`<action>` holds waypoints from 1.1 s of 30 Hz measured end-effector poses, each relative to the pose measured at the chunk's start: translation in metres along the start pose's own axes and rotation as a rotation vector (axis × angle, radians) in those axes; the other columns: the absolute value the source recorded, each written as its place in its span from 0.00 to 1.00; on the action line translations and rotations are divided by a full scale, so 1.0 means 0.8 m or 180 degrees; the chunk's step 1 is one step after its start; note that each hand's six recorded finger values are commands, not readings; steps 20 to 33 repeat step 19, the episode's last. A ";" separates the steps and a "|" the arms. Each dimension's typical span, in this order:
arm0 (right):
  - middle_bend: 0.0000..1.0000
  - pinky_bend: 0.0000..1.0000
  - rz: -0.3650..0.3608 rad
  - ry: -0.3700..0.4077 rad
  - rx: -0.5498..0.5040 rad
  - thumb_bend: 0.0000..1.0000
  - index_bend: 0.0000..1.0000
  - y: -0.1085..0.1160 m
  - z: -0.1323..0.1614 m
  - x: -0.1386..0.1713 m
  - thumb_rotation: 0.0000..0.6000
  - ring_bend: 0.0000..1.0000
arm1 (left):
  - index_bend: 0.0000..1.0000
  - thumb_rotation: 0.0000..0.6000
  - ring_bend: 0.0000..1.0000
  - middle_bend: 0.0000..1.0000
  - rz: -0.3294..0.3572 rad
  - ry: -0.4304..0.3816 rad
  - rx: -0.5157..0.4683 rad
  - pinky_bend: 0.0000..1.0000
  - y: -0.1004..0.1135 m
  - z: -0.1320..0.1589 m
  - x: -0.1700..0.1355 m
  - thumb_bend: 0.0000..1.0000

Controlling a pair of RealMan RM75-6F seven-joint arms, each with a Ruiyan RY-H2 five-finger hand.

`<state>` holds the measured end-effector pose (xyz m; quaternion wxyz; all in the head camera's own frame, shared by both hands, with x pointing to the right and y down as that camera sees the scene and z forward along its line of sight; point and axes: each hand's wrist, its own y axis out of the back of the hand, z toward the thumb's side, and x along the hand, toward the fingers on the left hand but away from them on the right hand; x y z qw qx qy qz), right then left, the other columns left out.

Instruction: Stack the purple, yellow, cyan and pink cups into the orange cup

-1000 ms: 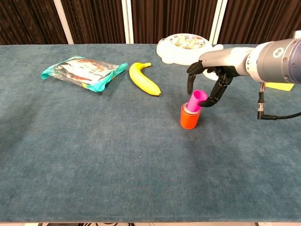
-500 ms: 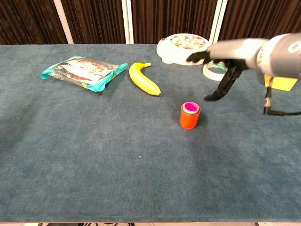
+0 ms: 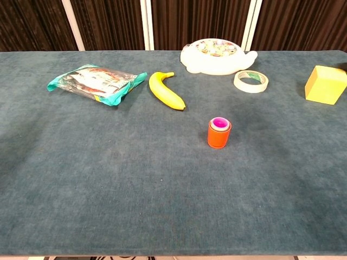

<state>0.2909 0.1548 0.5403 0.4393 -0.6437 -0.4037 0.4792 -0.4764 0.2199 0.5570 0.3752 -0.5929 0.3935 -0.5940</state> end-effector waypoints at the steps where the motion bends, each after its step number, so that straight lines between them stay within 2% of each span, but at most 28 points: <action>1: 0.00 0.02 -0.0056 -0.0012 0.0063 0.35 0.02 0.003 -0.011 0.020 1.00 0.00 | 0.00 1.00 0.00 0.00 -0.0006 -0.0002 0.0000 0.04 0.000 0.000 0.000 0.00; 5: 0.00 0.01 0.0013 -0.0083 0.0320 0.35 0.02 -0.002 -0.045 0.077 1.00 0.00 | 0.00 1.00 0.00 0.00 -0.0015 -0.0007 0.0005 0.04 -0.001 0.000 0.001 0.00; 10: 0.00 0.01 0.0240 -0.0204 0.0496 0.35 0.02 -0.017 -0.069 0.108 1.00 0.00 | 0.00 1.00 0.00 0.00 -0.0015 -0.0008 0.0021 0.04 -0.001 -0.002 0.002 0.00; 16: 0.00 0.01 0.0455 -0.0310 0.0569 0.35 0.02 -0.033 -0.087 0.121 1.00 0.00 | 0.00 1.00 0.00 0.00 -0.0020 -0.0027 0.0048 0.04 -0.001 -0.004 0.005 0.00; 33: 0.00 0.01 0.0456 -0.0345 0.0589 0.35 0.03 -0.035 -0.092 0.121 1.00 0.00 | 0.00 1.00 0.00 0.00 0.0002 -0.0048 0.0051 0.04 0.000 -0.003 0.005 0.00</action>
